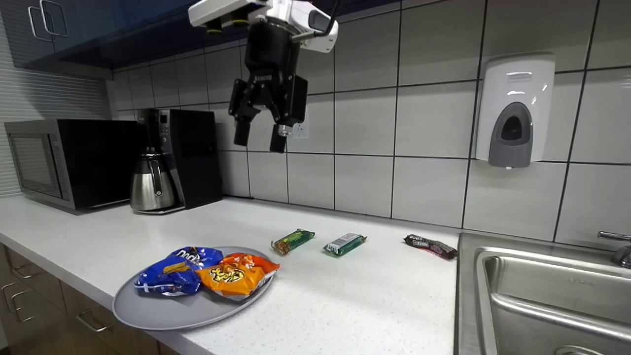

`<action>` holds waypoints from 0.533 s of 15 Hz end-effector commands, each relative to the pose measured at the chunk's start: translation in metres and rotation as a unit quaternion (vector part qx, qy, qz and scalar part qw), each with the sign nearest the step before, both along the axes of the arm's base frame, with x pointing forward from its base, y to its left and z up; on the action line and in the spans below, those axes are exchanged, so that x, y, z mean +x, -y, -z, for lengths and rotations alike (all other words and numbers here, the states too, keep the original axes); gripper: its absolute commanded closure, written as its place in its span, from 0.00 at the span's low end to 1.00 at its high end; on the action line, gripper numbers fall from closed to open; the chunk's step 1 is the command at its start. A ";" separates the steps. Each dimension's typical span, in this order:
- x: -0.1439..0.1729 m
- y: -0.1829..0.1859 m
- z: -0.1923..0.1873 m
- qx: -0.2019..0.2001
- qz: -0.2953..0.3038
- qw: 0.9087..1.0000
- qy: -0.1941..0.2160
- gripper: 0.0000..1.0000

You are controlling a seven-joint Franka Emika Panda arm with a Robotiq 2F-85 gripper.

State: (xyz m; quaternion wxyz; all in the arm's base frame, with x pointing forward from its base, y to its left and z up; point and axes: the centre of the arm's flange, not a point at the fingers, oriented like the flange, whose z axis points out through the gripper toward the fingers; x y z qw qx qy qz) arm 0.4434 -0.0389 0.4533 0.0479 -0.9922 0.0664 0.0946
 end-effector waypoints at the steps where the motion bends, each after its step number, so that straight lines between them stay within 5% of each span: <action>1: -0.001 -0.014 0.019 -0.013 -0.024 1.000 0.006 0.00; 8: -0.006 -0.029 0.044 -0.023 -0.051 0.998 0.004 0.00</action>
